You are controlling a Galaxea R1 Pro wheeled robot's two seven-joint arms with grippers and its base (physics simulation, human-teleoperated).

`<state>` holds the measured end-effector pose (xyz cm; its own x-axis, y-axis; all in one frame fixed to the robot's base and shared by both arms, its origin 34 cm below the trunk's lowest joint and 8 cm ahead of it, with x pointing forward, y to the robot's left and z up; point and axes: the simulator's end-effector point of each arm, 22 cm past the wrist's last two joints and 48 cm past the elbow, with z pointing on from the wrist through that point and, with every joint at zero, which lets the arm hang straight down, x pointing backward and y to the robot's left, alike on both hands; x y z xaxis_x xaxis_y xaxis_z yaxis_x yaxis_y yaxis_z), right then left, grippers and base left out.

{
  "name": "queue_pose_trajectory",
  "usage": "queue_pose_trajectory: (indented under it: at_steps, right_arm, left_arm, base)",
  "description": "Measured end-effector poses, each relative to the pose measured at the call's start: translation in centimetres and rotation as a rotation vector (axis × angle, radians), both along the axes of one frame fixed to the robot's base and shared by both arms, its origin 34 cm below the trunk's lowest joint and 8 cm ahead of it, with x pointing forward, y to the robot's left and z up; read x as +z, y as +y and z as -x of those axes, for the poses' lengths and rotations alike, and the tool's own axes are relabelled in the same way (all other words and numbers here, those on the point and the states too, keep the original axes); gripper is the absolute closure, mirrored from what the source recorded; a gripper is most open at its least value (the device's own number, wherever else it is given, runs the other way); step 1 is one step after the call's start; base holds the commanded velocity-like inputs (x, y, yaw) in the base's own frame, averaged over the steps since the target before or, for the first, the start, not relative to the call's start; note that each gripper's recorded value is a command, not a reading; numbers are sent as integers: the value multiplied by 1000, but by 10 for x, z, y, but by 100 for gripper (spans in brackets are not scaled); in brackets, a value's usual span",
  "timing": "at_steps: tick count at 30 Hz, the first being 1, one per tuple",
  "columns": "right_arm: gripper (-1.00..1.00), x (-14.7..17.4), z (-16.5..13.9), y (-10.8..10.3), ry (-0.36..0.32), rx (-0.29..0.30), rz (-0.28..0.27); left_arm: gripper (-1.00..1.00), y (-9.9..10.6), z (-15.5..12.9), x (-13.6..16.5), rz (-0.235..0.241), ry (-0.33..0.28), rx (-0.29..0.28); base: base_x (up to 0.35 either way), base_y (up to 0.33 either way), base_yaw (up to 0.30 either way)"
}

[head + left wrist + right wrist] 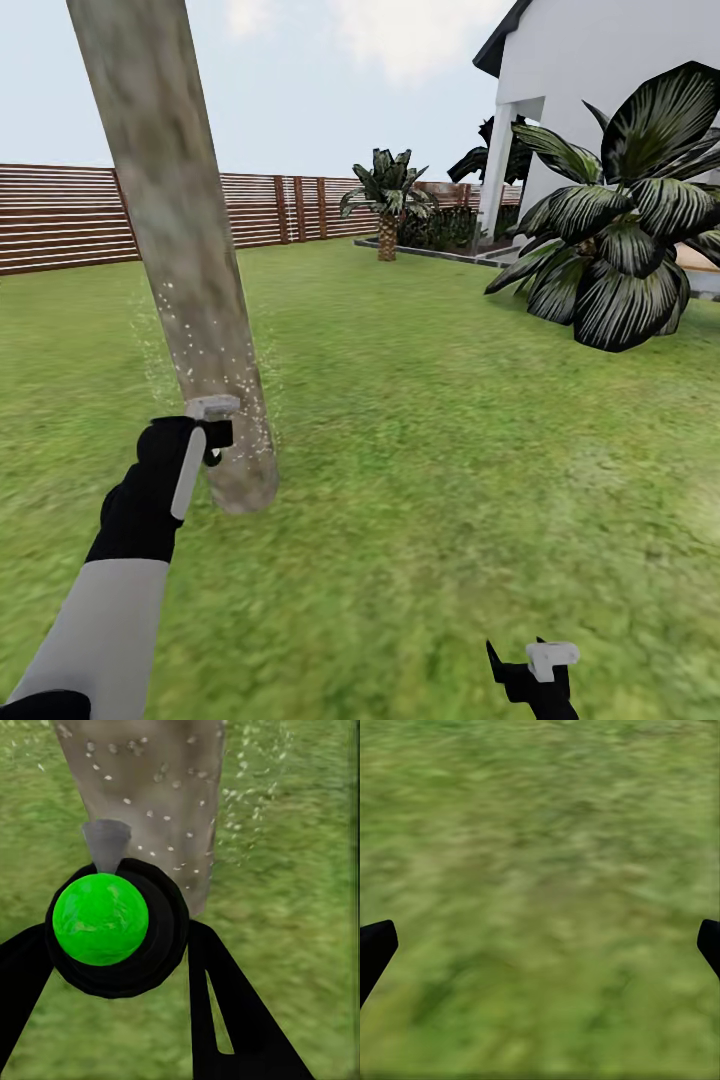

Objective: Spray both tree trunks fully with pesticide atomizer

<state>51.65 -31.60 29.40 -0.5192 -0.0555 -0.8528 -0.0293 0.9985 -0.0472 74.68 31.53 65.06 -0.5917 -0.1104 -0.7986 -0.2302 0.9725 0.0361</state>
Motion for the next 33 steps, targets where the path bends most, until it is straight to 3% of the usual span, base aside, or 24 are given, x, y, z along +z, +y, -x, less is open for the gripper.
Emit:
queue_pose_trajectory:
  at_steps: [3, 11, 17, 21, 24, 26, 29, 33]
  right_arm:
    - [-100, 0, 0, 0, 0, -1, 0]
    - [-100, 0, 0, 0, 0, 0, 0]
    - [-100, 0, 0, 0, 1, 1, 0]
    - [-100, 0, 0, 0, 0, 0, 0]
    - [-100, 0, 0, 0, 0, -2, 0]
    - [-100, 0, 0, 0, 0, -2, 0]
    - [-100, 0, 0, 0, 0, -1, 0]
    - [-100, 0, 0, 0, 0, 0, 0]
  left_arm:
    - [100, -16, -1, 1, 1, -1, -23]
    - [100, -8, 4, -15, -7, 29, -17]
    - [100, -18, 26, -58, 13, 92, -34]
    - [100, -14, 53, -100, 8, 147, -27]
    - [100, -6, 67, -125, -5, 70, -6]
    - [100, -5, 74, -141, -8, 58, 0]
    - [100, -2, 89, -178, -16, 103, 4]
    - [100, 4, 93, -189, -28, 113, 5]
  base:
    - [-190, 0, 0]
    - [-11, 0, 0]
    - [0, 0, 0]
    - [0, 0, 0]
    - [0, 0, 0]
    - [0, 0, 0]
    - [0, 0, 0]
    - [0, 0, 0]
